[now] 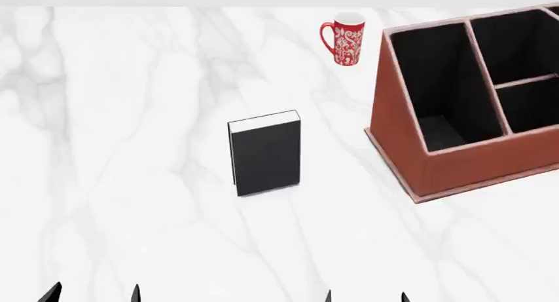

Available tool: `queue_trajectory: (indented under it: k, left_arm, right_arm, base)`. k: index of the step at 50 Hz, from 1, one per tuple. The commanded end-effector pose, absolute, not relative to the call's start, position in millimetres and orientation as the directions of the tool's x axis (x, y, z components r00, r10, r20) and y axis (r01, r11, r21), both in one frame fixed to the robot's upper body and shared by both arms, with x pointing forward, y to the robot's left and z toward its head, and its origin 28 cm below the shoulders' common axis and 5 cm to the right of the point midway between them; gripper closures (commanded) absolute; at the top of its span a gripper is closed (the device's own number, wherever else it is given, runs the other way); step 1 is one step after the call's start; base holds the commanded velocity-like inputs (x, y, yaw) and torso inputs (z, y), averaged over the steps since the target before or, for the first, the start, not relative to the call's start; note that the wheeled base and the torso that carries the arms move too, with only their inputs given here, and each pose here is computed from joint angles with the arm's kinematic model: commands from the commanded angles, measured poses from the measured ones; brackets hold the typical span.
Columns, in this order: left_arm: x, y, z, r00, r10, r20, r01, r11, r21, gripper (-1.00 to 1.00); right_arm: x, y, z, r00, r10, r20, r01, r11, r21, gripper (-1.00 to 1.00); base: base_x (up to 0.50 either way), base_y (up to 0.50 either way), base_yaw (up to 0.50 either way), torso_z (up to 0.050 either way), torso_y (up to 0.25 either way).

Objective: Pick up the book and place it in the right compartment of the caddy.

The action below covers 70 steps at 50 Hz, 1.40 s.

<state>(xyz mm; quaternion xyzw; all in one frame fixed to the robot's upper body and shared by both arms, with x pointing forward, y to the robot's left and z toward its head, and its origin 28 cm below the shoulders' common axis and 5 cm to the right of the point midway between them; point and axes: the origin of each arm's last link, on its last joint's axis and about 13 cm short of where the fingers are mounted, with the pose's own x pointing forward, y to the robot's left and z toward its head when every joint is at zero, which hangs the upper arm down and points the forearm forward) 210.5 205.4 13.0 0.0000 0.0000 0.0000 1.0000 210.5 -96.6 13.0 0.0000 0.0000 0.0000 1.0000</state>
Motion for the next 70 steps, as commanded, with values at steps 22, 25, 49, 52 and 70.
queue_trajectory:
  k: [22, 25, 49, 52, 70]
  left_arm:
    - [212.8, 205.9, 7.9, 1.000, 0.019, -0.012, -0.018, 0.999, 0.028, -1.00]
    - [212.7, 205.1, 7.8, 1.000, 0.014, -0.012, -0.014, 0.999, 0.031, -1.00]
    - [213.2, 205.1, 7.1, 1.000, 0.015, -0.026, -0.014, 0.999, 0.029, -1.00]
    - [216.0, 204.9, 15.2, 1.000, 0.015, -0.019, -0.014, 1.000, 0.019, -1.00]
    - [268.4, 212.6, 199.0, 0.983, -0.031, 0.181, 0.037, 0.999, -0.029, -1.00]
  right_arm:
    - [209.2, -97.2, 19.2, 1.000, -0.010, -0.014, 0.010, 1.000, -0.019, -1.00]
    - [209.3, -97.4, 20.3, 1.000, -0.006, -0.005, 0.006, 1.000, -0.009, -1.00]
    - [210.7, -97.8, 21.3, 0.998, -0.060, 0.000, 0.060, 0.998, -0.033, -1.00]
    - [212.9, -99.2, 26.8, 0.997, -0.075, 0.004, 0.075, 0.996, -0.044, -1.00]
    - [253.3, -113.0, 215.3, 0.974, -0.047, 0.221, 0.063, 0.996, -0.065, -1.00]
  base:
    - [0.03, -0.12, 0.00, 0.000, 0.000]
    - [0.12, -0.50, 0.00, 0.000, 0.000]
    - [0.06, -0.29, 0.00, 0.000, 0.000]
    - [0.00, 0.00, 0.00, 0.000, 0.000]
    - [0.00, 0.00, 0.00, 0.000, 0.000]
